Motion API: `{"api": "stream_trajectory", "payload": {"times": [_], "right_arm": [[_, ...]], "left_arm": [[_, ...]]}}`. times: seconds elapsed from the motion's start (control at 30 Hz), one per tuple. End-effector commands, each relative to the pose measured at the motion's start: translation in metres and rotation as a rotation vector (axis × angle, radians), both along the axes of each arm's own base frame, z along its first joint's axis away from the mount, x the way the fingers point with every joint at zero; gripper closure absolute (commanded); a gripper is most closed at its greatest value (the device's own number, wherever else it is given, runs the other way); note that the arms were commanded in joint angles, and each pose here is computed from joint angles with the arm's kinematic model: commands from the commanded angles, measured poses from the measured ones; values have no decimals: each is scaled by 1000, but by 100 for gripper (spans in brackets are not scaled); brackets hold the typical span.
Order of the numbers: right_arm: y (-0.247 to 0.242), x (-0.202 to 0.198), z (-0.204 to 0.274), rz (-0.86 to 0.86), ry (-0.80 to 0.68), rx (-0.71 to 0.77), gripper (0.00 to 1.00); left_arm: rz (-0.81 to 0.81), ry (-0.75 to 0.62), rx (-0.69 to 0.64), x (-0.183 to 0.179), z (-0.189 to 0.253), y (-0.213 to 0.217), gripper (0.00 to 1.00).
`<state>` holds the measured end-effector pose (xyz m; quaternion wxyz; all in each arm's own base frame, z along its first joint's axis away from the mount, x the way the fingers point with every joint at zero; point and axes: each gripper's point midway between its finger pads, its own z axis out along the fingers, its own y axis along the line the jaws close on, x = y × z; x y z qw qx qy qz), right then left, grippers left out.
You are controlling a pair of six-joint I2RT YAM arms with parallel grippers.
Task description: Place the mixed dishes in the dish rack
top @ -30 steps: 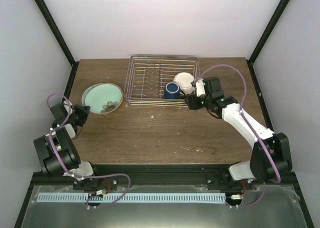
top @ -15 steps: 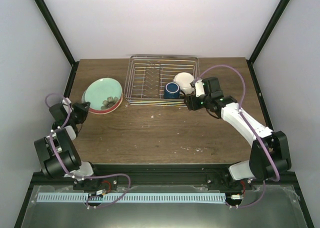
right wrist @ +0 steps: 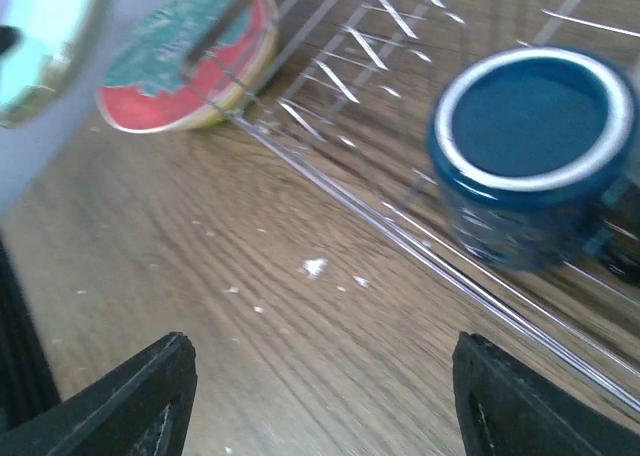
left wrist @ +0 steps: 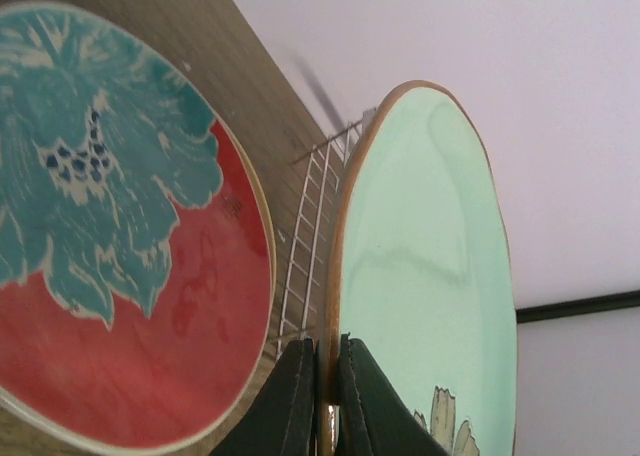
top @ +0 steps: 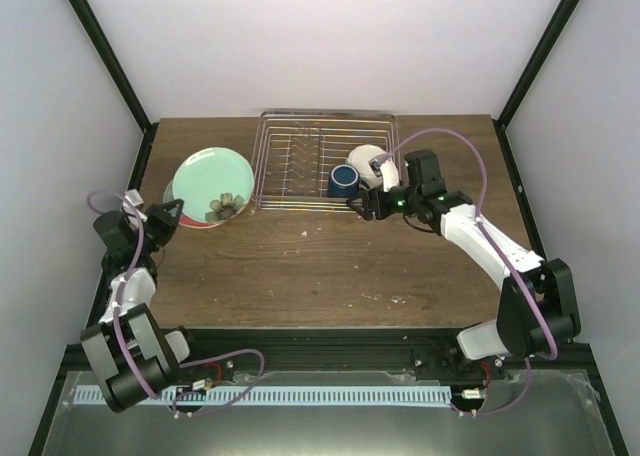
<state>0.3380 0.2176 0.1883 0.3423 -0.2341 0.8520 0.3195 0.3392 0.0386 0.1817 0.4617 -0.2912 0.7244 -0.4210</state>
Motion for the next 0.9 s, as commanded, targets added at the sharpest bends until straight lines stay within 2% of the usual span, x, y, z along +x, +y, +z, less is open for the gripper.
{"api": "stream_trajectory", "payload": {"times": [0.0,0.1,0.37,0.87], "right_arm": [[38,-10,41,188,-16,219,27],[50,-15,43,263,19,287,23],[82,-16,41,386,73,355,14],[123,1,9,411,140,326,14]], "left_arm": [[-114,-77,57,-8,19,-33,100],[-154,-59,71,-11,15,-54,100],[-247,-73,88,-23,16,-97,100],[-342,-80,116,-34,16,-143,100]]}}
